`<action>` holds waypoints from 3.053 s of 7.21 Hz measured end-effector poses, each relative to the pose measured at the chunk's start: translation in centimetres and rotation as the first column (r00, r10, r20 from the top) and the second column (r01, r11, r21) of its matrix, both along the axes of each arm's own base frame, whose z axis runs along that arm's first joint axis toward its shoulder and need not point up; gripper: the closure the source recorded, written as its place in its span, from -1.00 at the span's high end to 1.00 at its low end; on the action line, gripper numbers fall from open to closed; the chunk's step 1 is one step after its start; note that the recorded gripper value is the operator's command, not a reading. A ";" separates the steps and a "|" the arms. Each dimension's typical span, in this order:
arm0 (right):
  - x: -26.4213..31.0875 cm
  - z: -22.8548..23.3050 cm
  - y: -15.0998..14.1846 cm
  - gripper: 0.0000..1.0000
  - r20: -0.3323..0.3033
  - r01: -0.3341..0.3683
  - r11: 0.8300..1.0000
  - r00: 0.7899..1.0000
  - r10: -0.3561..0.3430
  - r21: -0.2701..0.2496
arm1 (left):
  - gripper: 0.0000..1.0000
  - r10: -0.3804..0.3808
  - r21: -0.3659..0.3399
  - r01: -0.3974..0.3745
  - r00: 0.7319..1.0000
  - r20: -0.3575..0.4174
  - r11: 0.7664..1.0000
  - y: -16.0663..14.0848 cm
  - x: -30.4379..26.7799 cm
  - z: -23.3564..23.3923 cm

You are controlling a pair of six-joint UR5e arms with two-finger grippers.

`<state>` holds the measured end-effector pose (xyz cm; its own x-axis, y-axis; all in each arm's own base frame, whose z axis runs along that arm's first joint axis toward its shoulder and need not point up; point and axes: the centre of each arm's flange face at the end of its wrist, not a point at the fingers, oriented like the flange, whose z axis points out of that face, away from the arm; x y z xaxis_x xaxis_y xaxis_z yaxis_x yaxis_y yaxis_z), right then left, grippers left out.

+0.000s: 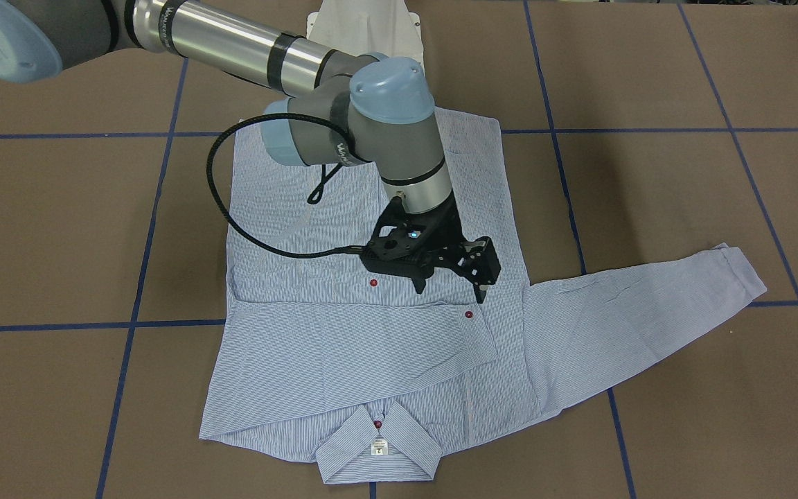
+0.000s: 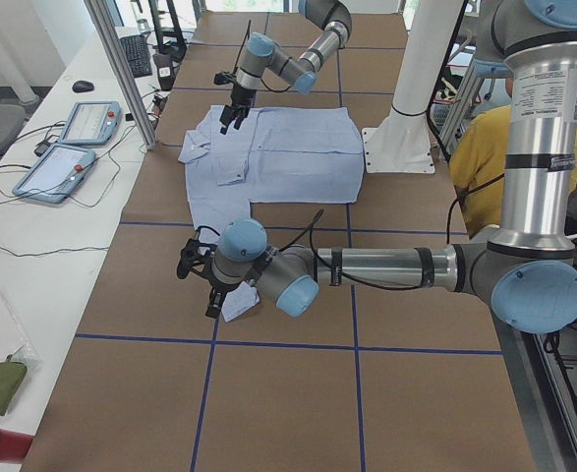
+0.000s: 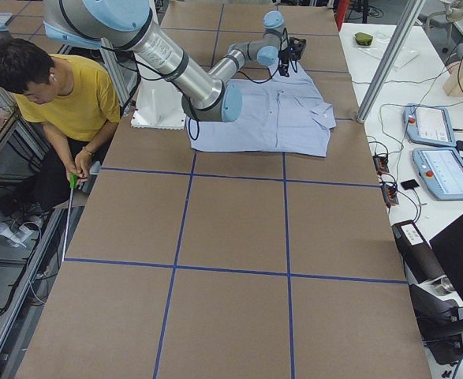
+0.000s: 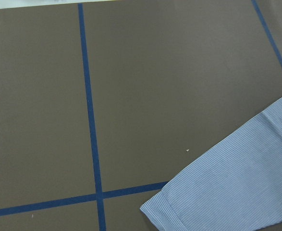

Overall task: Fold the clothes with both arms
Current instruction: 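Carry the sleeve across the shirt body toward the collar with the right gripper, then release the sleeve near the collar while the left gripper grasps the other cuff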

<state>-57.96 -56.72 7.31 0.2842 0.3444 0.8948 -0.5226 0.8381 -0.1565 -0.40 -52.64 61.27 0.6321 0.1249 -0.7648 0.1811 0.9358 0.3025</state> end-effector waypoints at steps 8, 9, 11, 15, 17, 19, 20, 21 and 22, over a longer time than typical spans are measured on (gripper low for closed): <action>10.3 9.5 1.4 0.99 -0.007 -0.032 0.999 0.999 0.033 0.019 | 0.59 -0.045 -0.357 0.001 0.992 -0.116 0.934 0.3 13.1 4.3; 10.3 9.5 1.4 0.99 -0.007 -0.032 0.999 0.999 0.032 0.019 | 0.58 -0.040 -0.366 -0.005 0.992 -0.116 0.930 0.6 13.7 4.9; 10.3 9.7 1.3 0.99 -0.008 -0.033 0.999 0.999 0.033 0.018 | 0.58 -0.024 -0.378 -0.020 0.994 -0.111 0.925 1.1 14.7 6.1; 10.1 10.2 1.5 0.99 -0.013 -0.030 0.999 0.999 0.030 0.015 | -0.39 -0.006 -0.390 -0.035 0.995 -0.104 0.920 1.9 15.6 7.9; 10.0 10.1 1.6 0.99 -0.012 -0.030 0.999 0.999 0.030 0.017 | -1.00 -0.014 -0.399 -0.030 0.994 -0.107 0.916 2.1 15.6 8.7; 10.0 10.0 1.6 0.99 -0.011 -0.029 0.999 1.000 0.030 0.018 | -1.00 -0.043 -0.408 -0.012 0.991 -0.125 0.913 1.8 15.7 7.6; 10.0 10.0 1.6 0.99 -0.011 -0.029 0.999 1.000 0.029 0.018 | -1.00 -0.045 -0.391 -0.013 0.989 -0.140 0.920 1.7 15.8 6.5; 10.0 10.0 1.6 0.99 -0.011 -0.029 0.999 1.000 0.029 0.017 | -1.00 -0.045 -0.364 -0.016 0.986 -0.159 0.931 1.4 15.9 4.6; 10.4 10.1 1.5 0.99 -0.009 -0.030 0.999 0.999 0.030 0.016 | -1.00 -0.059 -0.339 -0.008 0.980 -0.189 0.941 1.0 16.0 1.1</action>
